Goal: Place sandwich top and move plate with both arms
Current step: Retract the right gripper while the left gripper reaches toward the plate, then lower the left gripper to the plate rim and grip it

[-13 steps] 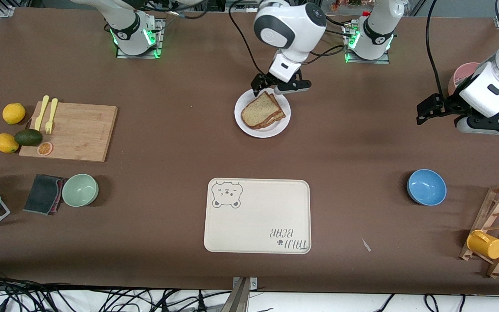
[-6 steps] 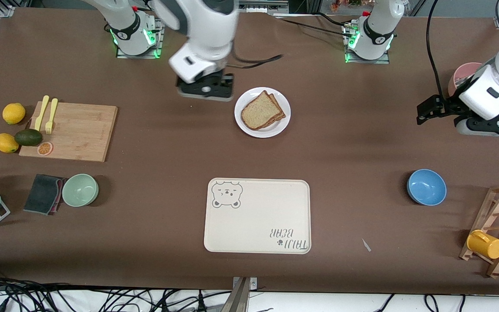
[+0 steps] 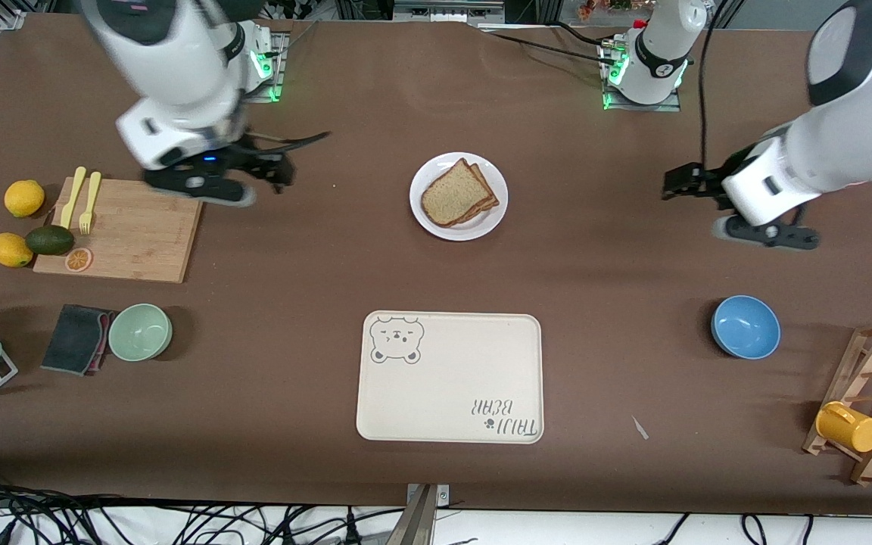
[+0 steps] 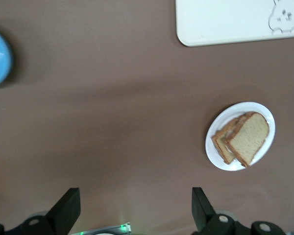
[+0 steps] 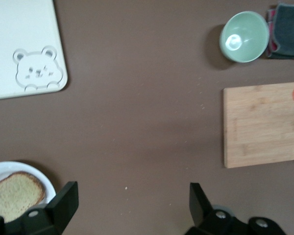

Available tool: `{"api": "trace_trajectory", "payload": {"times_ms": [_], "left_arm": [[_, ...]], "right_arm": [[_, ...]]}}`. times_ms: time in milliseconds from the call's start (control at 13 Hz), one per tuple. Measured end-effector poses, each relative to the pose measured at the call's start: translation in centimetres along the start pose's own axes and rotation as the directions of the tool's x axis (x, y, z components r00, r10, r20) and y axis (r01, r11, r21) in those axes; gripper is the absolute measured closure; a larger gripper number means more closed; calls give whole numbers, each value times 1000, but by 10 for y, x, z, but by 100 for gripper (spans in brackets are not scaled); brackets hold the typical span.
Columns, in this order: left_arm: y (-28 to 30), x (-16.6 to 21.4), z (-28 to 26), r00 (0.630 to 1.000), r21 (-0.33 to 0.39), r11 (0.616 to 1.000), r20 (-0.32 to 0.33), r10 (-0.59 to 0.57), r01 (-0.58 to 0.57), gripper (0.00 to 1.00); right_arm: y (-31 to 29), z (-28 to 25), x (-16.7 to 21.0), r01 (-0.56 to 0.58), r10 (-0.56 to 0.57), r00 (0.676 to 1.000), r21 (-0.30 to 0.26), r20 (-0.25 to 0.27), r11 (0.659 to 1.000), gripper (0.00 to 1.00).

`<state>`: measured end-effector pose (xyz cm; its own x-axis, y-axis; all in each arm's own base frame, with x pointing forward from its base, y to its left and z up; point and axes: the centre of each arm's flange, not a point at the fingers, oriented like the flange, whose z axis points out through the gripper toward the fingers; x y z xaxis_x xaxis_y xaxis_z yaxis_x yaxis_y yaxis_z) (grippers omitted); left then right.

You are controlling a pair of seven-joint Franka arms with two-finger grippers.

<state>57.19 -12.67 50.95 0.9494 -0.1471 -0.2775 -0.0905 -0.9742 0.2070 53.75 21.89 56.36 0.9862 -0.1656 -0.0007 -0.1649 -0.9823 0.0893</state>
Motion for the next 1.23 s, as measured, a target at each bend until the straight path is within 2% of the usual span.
{"api": "trace_trajectory", "payload": {"times_ms": [231, 308, 462, 615, 692, 846, 1077, 1231], "left_arm": [[32, 29, 57, 994, -142, 989, 102, 41, -26, 0], [37, 37, 70, 992, -183, 982, 109, 71, -50, 0], [42, 52, 98, 979, -244, 961, 122, 164, -131, 0], [48, 66, 131, 958, -342, 918, 129, 257, -200, 0], [50, 72, 147, 948, -389, 892, 118, 295, -229, 0], [51, 84, 183, 937, -456, 843, 51, 344, -285, 0], [50, 85, 251, 934, -512, 791, -70, 351, -335, 0], [55, 75, 295, 929, -534, 765, -127, 348, -360, 0]], "right_arm": [[82, -15, 32, 37, -36, 999, 23, -30, 999, 0], [103, -15, 40, 43, -43, 999, 29, -29, 999, 0], [149, -15, 54, 11, -10, 1000, 80, -17, 997, 0], [195, -19, 59, -10, 11, 1000, 103, -6, 995, 0], [207, -22, 57, -7, 6, 1000, 104, 8, 995, 0], [216, -27, 52, 6, -9, 999, 103, 31, 995, 0], [213, -38, 51, 18, -21, 999, 104, 28, 994, 0], [213, -45, 51, 20, -23, 999, 104, 27, 994, 0]]}}
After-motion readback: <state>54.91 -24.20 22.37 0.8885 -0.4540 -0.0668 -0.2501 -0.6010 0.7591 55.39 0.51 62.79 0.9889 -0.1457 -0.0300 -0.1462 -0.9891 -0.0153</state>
